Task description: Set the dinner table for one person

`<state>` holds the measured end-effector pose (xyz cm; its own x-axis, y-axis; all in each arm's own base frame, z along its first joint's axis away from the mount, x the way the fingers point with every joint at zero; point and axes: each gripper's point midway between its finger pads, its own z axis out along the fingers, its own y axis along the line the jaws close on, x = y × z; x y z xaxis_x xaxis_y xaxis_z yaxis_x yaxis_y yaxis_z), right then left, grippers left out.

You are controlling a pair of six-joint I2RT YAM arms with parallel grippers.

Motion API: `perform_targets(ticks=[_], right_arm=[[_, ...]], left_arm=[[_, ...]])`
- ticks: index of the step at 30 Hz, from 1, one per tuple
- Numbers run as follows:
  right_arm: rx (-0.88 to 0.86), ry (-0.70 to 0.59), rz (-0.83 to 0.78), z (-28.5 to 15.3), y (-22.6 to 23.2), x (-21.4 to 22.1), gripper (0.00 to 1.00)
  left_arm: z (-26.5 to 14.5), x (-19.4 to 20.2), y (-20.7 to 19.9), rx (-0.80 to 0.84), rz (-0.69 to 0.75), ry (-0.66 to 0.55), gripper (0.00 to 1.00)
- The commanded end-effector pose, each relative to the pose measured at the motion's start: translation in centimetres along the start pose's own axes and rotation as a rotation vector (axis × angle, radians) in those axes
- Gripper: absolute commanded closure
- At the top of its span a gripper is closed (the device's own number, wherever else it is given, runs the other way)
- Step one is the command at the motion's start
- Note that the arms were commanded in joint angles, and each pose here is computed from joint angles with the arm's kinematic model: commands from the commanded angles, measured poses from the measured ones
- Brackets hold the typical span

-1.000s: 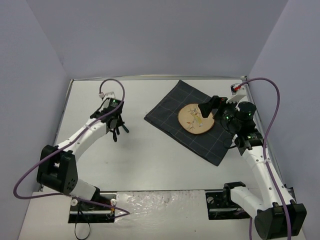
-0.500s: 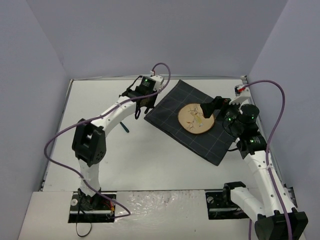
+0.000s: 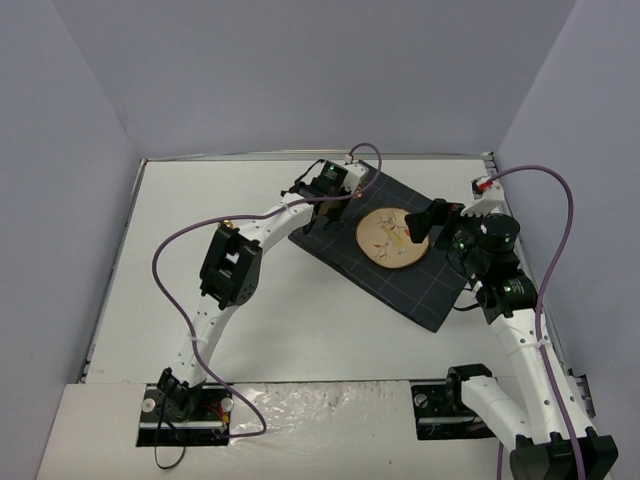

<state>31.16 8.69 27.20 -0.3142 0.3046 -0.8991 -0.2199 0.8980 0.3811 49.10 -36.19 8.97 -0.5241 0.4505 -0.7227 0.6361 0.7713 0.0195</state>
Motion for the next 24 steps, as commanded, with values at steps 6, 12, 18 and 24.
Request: perform_targets(ticks=[6,12,18,24], right_arm=[[0.008,-0.058,-0.02,-0.1,0.3,-1.8,0.0],[0.018,-0.056,-0.02,-0.3,0.1,-1.7,0.0],[0.03,-0.052,-0.025,-0.2,-0.1,-1.6,0.0],[0.032,-0.057,-0.027,-0.3,-0.1,-1.7,0.0]], left_arm=[[0.5,-4.0,-0.8,0.011,-0.017,-0.104,1.0],[2.5,-1.1,1.1,-0.044,-0.042,-0.012,1.0],[2.6,0.0,2.3,-0.088,-0.05,0.017,1.0],[2.4,0.7,3.0,-0.11,-0.065,0.036,1.0]])
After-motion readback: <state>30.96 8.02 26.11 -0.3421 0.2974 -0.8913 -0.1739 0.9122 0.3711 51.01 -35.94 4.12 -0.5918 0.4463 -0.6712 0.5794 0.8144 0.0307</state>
